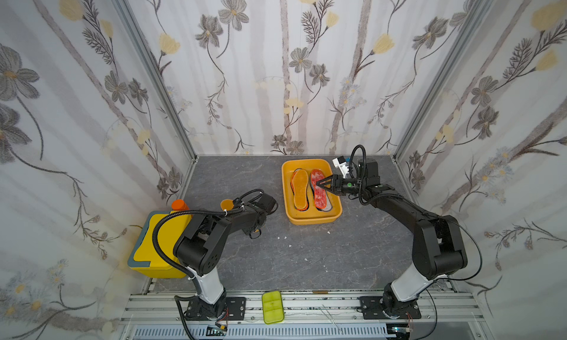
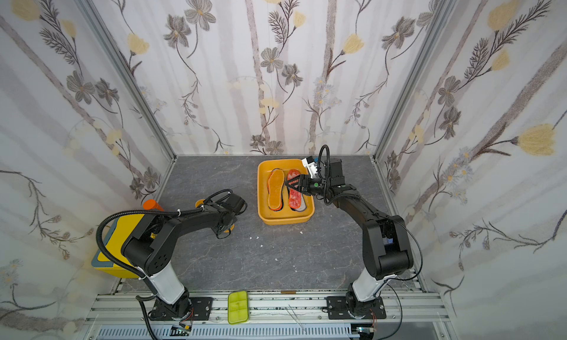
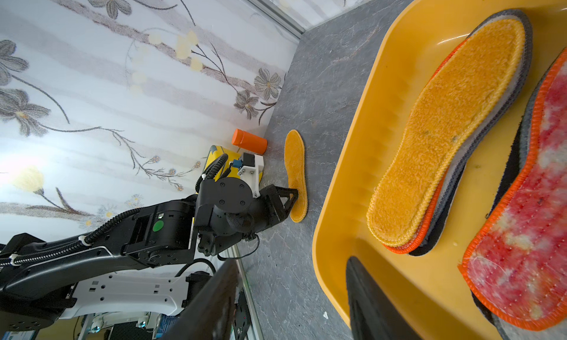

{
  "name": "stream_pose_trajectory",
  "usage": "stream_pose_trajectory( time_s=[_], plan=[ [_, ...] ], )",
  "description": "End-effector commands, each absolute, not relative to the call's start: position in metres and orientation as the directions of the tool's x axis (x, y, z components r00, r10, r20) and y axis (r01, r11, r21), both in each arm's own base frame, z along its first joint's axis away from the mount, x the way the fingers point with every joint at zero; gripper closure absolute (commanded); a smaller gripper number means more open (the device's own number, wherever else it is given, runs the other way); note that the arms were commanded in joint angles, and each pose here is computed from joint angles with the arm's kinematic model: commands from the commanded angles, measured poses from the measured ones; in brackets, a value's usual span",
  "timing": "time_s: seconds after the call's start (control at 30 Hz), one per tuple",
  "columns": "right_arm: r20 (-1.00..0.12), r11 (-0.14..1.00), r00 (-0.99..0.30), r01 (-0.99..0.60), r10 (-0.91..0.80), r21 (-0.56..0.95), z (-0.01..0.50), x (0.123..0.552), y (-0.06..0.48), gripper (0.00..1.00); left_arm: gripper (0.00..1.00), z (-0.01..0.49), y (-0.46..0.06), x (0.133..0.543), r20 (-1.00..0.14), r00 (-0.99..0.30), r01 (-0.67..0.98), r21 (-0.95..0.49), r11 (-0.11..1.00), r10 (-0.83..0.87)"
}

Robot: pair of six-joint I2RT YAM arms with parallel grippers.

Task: Put the insoles into the storage box
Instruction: Pick up the insole from the center of the board.

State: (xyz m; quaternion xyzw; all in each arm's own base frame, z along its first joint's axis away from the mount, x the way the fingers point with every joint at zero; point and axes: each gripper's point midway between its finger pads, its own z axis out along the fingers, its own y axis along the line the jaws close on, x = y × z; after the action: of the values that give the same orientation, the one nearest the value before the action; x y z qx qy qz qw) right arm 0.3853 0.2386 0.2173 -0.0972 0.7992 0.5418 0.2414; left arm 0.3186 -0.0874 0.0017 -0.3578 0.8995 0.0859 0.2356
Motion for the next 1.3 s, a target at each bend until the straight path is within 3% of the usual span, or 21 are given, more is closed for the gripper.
stream_pose_trajectory(
  time_s=[0.0,0.17,0.4,0.63,0.9,1.03,1.27],
  plan=[
    [-0.518,0.370,-0.848,-0.449,0.110,0.813,0.227,0.385,0.239,0.43,0.85,-0.032,-0.095,0.252,-0.199,-0.748,-0.660,0.123,0.741,-0.633],
    [-0.510,0.367,-0.853,-0.441,0.113,0.819,0.227,0.386,0.238,0.43,0.99,-0.024,-0.096,0.258,-0.233,-0.737,-0.666,0.088,0.741,-0.635],
    [-0.499,0.368,-0.859,-0.430,0.113,0.824,0.226,0.384,0.237,0.43,1.00,0.018,-0.100,0.290,-0.372,-0.731,-0.616,0.002,0.787,-0.572],
    [-0.501,0.365,-0.858,-0.433,0.115,0.824,0.234,0.381,0.237,0.43,1.00,0.108,-0.114,0.333,-0.568,-0.658,-0.487,-0.179,0.855,-0.494],
    [-0.525,0.355,-0.842,-0.456,0.125,0.816,0.259,0.368,0.241,0.43,1.00,0.220,-0.148,0.341,-0.795,-0.464,-0.110,-0.385,0.916,-0.390],
    [-0.546,0.343,-0.829,-0.481,0.121,0.807,0.276,0.360,0.253,0.42,1.00,0.257,-0.176,0.326,-0.879,-0.338,0.104,-0.391,0.915,-0.337],
    [-0.567,0.305,-0.812,-0.511,0.136,0.804,0.299,0.350,0.274,0.44,1.00,0.268,-0.223,0.307,-0.944,-0.259,0.373,-0.292,0.881,-0.203]
  ],
)
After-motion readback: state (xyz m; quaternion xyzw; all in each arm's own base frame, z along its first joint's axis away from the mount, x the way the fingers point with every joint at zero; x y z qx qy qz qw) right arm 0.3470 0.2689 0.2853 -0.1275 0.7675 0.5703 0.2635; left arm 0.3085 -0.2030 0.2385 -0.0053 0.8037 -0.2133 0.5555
